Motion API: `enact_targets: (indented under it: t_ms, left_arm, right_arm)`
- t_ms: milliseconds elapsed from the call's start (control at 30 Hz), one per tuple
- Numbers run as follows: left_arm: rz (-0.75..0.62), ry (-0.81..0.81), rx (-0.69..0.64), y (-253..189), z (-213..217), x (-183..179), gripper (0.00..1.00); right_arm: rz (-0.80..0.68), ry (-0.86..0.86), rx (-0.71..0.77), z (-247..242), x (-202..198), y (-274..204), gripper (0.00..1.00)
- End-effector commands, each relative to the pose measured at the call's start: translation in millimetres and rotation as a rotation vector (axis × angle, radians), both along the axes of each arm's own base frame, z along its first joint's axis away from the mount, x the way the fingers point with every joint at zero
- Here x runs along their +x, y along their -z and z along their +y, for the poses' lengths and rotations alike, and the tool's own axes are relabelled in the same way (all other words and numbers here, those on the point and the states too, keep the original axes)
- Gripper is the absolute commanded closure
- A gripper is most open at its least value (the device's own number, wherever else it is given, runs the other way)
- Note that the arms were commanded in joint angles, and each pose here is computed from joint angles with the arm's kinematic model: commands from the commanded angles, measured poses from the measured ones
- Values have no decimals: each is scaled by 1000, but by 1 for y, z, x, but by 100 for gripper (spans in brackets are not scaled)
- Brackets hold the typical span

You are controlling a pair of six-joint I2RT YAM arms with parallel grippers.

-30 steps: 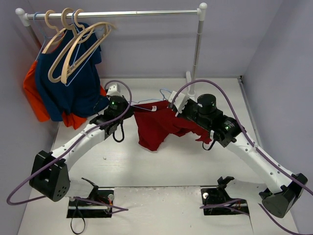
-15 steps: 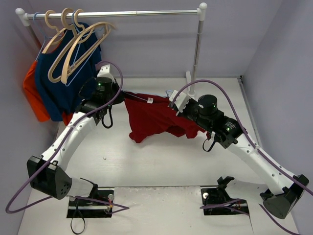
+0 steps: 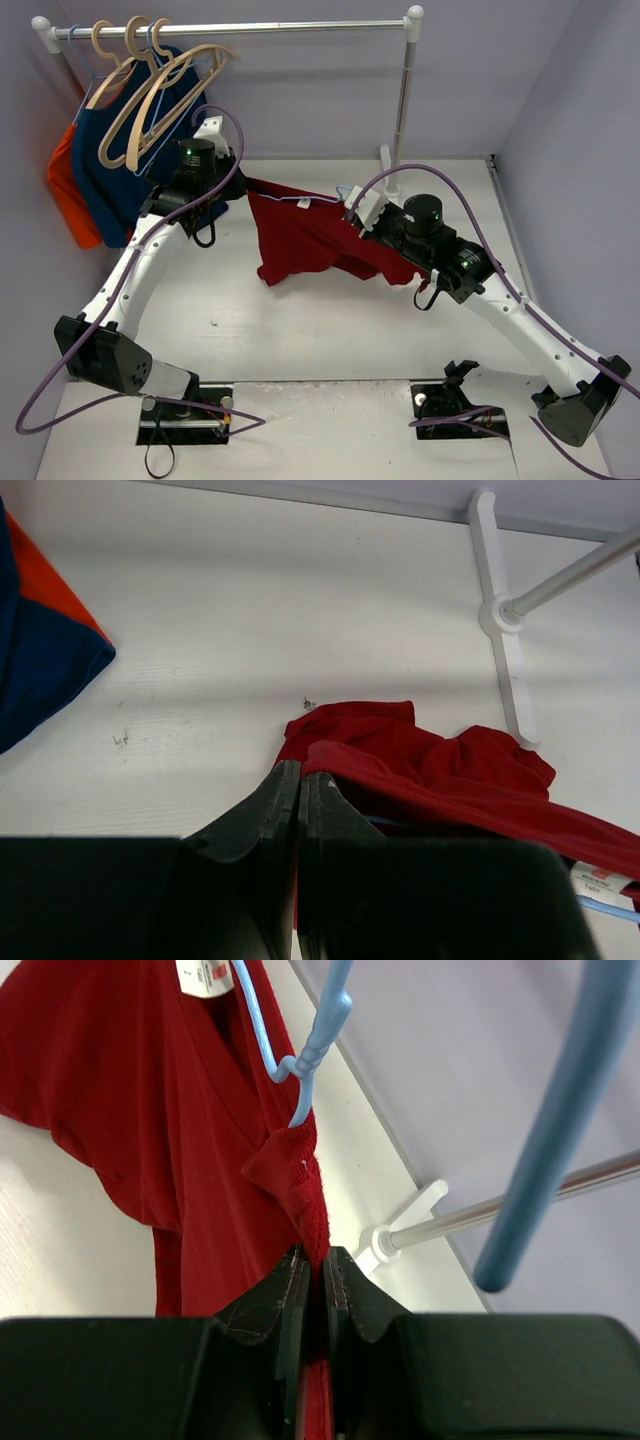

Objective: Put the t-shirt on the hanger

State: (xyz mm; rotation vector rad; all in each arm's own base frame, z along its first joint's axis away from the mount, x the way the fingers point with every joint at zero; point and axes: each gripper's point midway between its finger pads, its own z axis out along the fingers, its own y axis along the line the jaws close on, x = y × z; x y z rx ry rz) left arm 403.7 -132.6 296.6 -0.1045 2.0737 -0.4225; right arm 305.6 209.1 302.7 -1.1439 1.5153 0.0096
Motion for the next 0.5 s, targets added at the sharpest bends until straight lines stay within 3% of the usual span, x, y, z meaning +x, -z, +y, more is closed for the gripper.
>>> enact_targets:
  t_ms: [0,233,467]
  left_arm:
    - [-174,60,22,-69,-8,-16,100]
    - [-250,199,45,-113,-61,-60,100]
    - [-370,192,41,-184,-73,-70,100]
  right_arm:
    - [-115,-23,101,12,6,-42,100]
    - [-199,-147,210,49,15,-80,100]
    - [-361,-175,293,63,33,-152,100]
